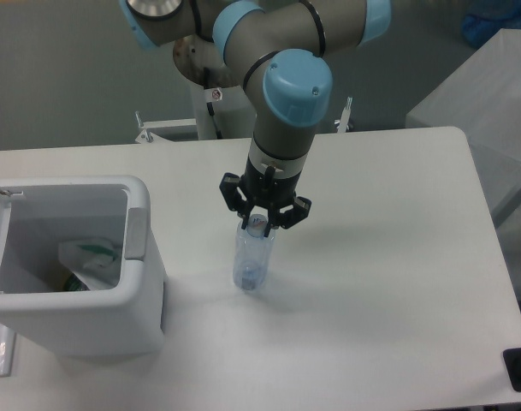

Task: Place the trash in the trash can
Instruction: 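Lower the right gripper around the bottle neck and close, then lift the bottle and carry it over the trash bin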

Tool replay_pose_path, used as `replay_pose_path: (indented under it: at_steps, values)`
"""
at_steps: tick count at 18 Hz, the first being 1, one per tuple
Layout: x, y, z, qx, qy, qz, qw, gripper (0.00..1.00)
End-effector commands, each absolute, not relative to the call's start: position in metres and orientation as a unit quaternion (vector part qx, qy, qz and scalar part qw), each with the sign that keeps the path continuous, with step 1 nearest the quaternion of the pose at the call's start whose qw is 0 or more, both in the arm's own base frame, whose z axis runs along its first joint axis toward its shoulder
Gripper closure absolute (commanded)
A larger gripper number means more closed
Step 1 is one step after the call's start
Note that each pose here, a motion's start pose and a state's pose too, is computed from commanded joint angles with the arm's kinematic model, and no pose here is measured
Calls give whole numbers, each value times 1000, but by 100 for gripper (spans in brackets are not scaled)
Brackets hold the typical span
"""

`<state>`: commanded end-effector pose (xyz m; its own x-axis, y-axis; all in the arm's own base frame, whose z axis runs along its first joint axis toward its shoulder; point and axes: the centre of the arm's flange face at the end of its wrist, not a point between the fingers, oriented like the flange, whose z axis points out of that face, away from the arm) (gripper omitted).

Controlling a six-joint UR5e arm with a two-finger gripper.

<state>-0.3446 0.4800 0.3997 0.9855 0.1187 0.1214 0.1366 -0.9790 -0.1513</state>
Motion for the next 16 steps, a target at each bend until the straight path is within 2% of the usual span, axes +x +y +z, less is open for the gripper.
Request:
replay_pose_path:
  at_steps: [3,5,10,16]
  values:
    - [-347,482,413,-992,-68,-53,87,100]
    - [-350,483,437,-991,-72,-65,97,100]
    - [-381,475,521,-974,-111,-88,180,100]
    - [-405,463,565,-948,-143,-110,263,100]
